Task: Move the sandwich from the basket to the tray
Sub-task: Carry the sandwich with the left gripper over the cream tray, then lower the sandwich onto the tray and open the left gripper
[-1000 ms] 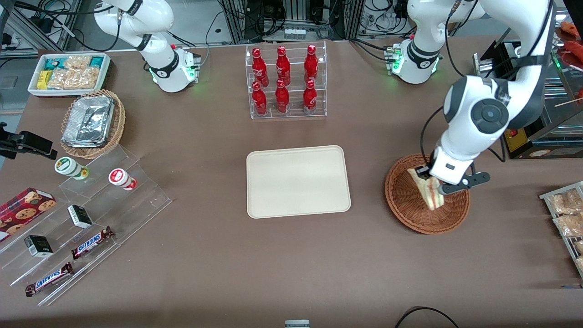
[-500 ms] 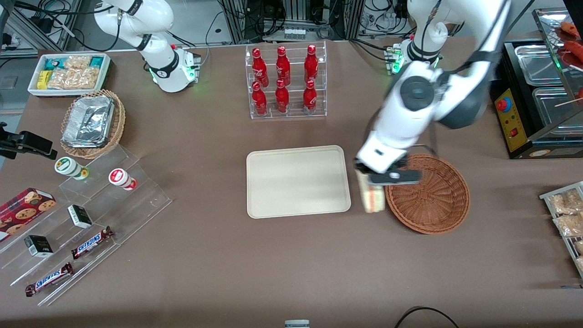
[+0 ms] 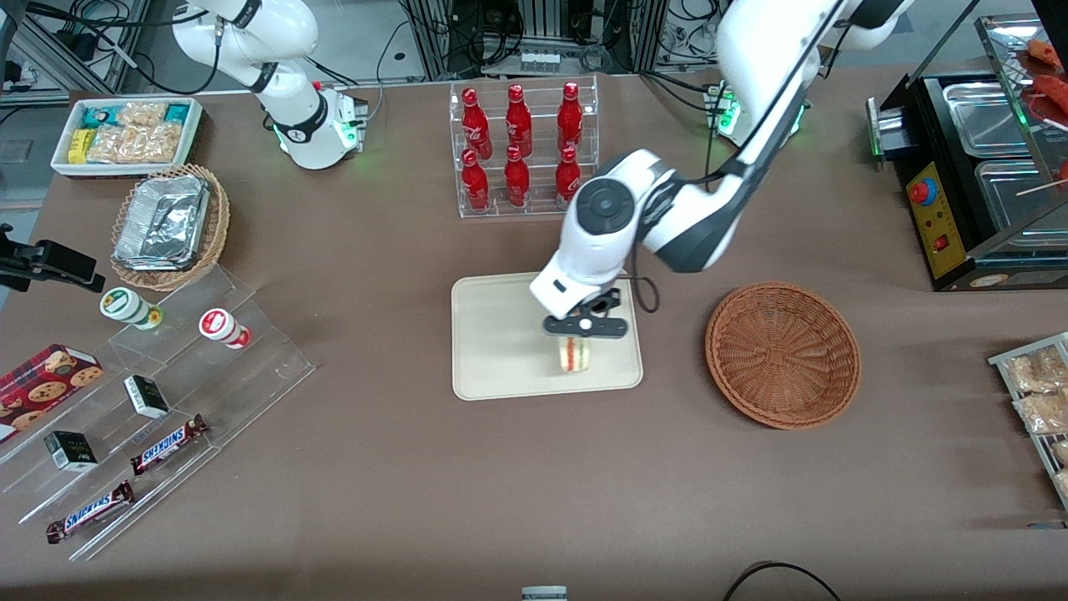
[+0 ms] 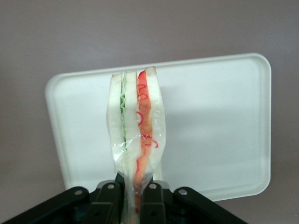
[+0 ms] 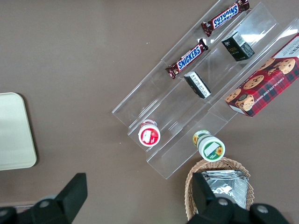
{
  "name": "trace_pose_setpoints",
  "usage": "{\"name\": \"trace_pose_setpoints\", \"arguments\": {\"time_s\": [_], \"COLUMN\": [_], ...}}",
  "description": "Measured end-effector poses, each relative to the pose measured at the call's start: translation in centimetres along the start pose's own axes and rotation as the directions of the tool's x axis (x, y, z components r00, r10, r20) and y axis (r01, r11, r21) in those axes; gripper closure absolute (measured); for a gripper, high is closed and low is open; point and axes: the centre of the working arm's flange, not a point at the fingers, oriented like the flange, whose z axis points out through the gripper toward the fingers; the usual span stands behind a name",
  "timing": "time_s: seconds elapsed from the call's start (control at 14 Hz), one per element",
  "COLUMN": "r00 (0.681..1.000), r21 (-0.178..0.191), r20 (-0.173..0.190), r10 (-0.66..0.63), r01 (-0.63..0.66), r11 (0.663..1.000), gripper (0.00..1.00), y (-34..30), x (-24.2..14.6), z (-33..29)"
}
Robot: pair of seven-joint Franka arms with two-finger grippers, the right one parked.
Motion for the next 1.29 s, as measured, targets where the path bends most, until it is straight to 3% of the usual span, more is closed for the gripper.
{"name": "trace_pose_setpoints", "arguments": {"time_s": [0.21, 0.5, 0.86, 1.14, 1.29], "r00": [1.0, 0.999, 0.992, 0.994, 0.995], "r21": [-0.022, -0.009, 0.007, 0.049, 0.053], "r20": [0.011, 0.042, 0.053, 0.033, 0.025], "r10": [0.017, -0.015, -0.112, -0.1, -0.093], "r01": [-0.016, 0.015, 0.112, 0.099, 0.091], "r11": [1.0, 1.0, 0.994, 0.994, 0.994], "gripper": [0.85, 0.85, 0.85, 0.75, 0.59], "y": [2.7, 3.1, 3.9, 4.2, 4.2], "x": [-1.4, -2.1, -3.1, -3.8, -3.8], "z": [4.5, 7.5, 8.5, 9.9, 9.9]}}
